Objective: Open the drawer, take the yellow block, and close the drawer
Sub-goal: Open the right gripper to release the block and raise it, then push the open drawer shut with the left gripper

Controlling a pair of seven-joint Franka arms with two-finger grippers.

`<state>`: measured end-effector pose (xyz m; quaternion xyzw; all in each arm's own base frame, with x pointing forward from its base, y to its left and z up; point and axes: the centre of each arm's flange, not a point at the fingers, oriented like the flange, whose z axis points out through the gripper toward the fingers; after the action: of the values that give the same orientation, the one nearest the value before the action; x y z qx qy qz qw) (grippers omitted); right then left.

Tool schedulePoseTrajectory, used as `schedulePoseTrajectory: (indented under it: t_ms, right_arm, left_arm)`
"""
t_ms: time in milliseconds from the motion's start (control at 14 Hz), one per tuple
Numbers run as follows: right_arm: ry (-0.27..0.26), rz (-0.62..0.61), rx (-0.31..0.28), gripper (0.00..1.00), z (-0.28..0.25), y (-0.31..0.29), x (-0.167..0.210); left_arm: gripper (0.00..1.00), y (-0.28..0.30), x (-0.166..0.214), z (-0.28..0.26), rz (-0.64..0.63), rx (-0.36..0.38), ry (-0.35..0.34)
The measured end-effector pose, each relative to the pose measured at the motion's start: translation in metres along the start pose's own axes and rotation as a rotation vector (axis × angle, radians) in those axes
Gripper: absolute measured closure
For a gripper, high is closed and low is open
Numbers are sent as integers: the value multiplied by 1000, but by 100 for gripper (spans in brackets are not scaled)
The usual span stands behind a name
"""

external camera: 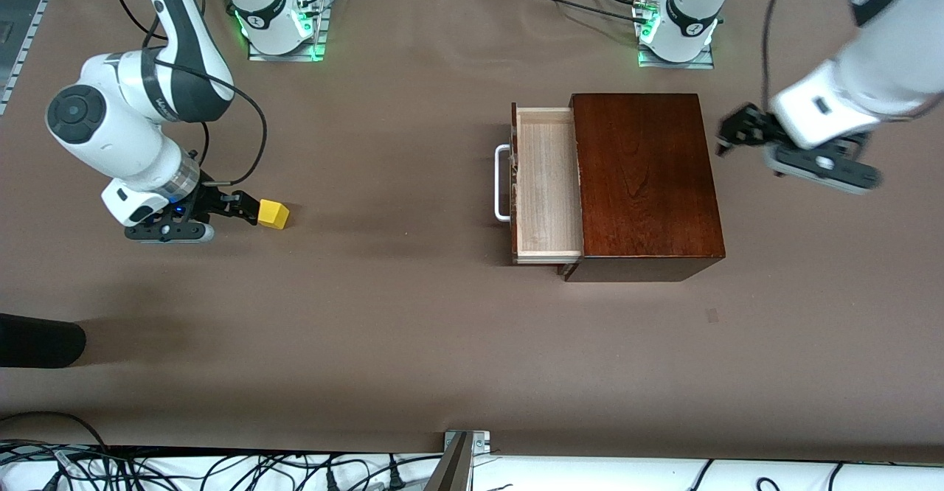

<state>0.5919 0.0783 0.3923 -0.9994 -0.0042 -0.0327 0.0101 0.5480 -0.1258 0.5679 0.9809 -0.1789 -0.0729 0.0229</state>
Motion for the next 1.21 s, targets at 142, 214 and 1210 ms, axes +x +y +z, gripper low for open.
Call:
schedulePoseTrajectory:
  t_ms: [142, 214, 1210]
  right_arm:
    - [6, -27, -2, 0, -36, -1, 7]
    - [9, -58, -1, 0, -60, -1, 8]
    - [-75, -219, -1, 0, -227, 2, -30]
  left_arm:
    - [0, 48, 1, 12, 83, -56, -69]
    - [0, 69, 3, 21, 134, -68, -102]
    - [0, 335, 99, 205, 895, -146, 114]
